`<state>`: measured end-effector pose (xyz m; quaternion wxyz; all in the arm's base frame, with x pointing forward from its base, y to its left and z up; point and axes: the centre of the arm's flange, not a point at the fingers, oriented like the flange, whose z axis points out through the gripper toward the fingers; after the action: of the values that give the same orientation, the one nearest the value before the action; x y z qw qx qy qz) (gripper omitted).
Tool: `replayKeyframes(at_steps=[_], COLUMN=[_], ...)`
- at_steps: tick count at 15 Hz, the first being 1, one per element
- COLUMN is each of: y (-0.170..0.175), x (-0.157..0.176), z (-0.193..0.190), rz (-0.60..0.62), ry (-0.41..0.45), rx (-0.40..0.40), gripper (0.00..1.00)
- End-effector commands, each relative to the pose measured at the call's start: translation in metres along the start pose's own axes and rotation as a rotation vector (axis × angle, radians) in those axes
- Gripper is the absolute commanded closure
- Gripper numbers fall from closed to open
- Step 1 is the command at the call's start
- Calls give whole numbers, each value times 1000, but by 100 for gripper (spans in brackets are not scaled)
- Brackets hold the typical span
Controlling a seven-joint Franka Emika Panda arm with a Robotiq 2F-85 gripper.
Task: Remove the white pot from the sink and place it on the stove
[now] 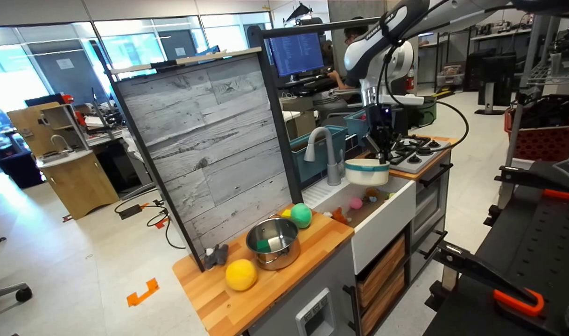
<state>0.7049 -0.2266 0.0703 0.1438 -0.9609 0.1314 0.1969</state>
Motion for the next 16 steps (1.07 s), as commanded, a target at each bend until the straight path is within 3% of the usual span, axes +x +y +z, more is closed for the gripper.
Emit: replayKeyframes(at_steps=[1, 3, 6, 12, 16], y=[34, 59, 97, 158, 179], x=[44, 33, 25, 27, 38], z=[-60, -76, -99, -150, -172], rz=[8, 59, 140, 280, 389], ry=[-71, -52, 56, 331, 476], rx=[51, 47, 61, 30, -13], gripper=[98, 98, 98, 98, 98])
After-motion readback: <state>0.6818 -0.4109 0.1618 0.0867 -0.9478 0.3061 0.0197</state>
